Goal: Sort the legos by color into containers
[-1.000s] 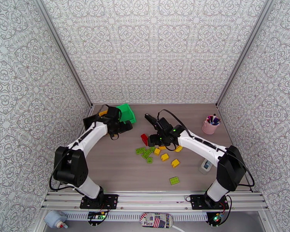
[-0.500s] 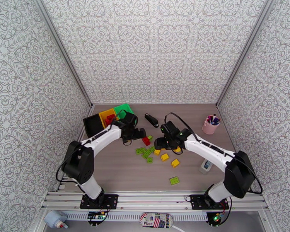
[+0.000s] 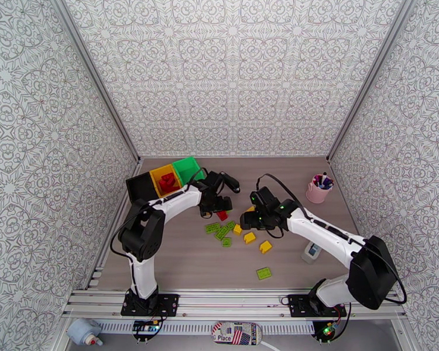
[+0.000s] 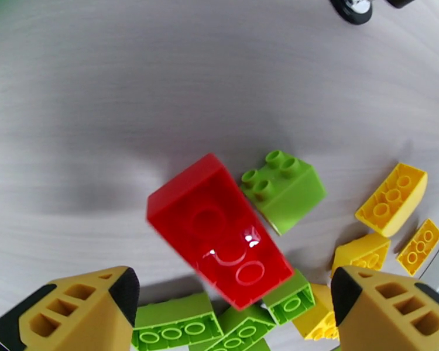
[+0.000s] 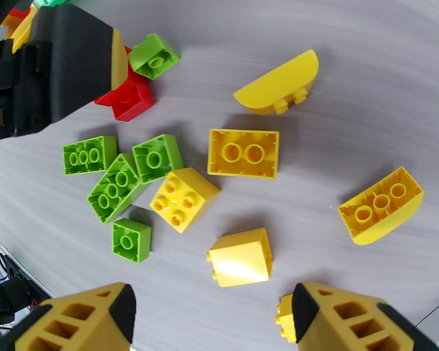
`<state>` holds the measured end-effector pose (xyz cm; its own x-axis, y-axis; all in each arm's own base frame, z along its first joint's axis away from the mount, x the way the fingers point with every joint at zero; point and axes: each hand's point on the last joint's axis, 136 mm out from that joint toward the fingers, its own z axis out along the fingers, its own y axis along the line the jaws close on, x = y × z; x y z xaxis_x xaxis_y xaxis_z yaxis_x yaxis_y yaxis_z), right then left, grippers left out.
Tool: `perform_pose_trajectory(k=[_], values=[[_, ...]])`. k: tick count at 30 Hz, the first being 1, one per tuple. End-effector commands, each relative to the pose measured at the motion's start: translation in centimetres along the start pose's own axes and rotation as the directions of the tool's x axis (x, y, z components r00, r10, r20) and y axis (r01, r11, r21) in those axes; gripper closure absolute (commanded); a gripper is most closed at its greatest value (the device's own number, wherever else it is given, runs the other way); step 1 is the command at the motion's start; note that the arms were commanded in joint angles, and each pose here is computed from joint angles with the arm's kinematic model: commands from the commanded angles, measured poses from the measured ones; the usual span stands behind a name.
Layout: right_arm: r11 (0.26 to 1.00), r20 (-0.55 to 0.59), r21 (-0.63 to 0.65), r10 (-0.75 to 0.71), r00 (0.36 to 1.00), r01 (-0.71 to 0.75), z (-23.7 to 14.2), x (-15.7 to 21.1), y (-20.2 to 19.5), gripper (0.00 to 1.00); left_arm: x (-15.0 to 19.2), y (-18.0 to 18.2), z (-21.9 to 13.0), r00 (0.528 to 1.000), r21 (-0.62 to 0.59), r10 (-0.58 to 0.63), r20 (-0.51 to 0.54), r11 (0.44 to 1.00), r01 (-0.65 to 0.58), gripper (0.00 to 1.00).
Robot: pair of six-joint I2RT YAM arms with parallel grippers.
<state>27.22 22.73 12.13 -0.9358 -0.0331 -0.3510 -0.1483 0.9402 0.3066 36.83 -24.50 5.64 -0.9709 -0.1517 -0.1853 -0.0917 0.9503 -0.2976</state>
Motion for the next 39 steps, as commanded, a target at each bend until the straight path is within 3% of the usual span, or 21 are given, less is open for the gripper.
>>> perform_pose_trajectory(k=[1, 7, 17, 22, 33, 39], values=[[1.0, 0.019, -0.021, 0.002, 1.0, -0.002, -0.3, -0.2, 0.0, 0.25, -0.4, 0.4, 0.9, 1.0, -0.037, -0.025, 0.006, 0.999, 0.025, 0.09], [1.0, 0.01, -0.024, 0.007, 1.0, -0.006, 0.1, 0.0, -0.2, 0.25, -0.9, 0.1, 1.3, 0.999, -0.03, -0.037, 0.026, 0.999, 0.038, 0.17], [0.999, 0.007, -0.038, 0.011, 1.0, -0.011, 0.4, -0.3, 0.1, 0.26, -1.1, 0.1, 0.8, 0.998, -0.023, -0.035, 0.044, 0.999, 0.037, 0.45], [0.999, 0.002, -0.051, 0.015, 1.0, -0.015, 0.5, -0.3, 0.4, 0.26, -1.1, 0.3, 0.1, 0.998, -0.015, -0.039, 0.054, 0.999, 0.04, 0.54], [0.995, -0.004, -0.1, 0.018, 1.0, -0.019, 0.6, -0.7, 1.6, 0.26, -1.3, 1.3, -2.9, 0.994, 0.016, -0.056, 0.089, 0.998, 0.055, 0.64], [0.99, -0.011, -0.135, 0.024, 1.0, -0.026, 0.7, -1.0, 2.4, 0.26, -1.6, 3.9, -4.8, 0.989, 0.012, -0.09, 0.114, 0.996, 0.089, 0.64]])
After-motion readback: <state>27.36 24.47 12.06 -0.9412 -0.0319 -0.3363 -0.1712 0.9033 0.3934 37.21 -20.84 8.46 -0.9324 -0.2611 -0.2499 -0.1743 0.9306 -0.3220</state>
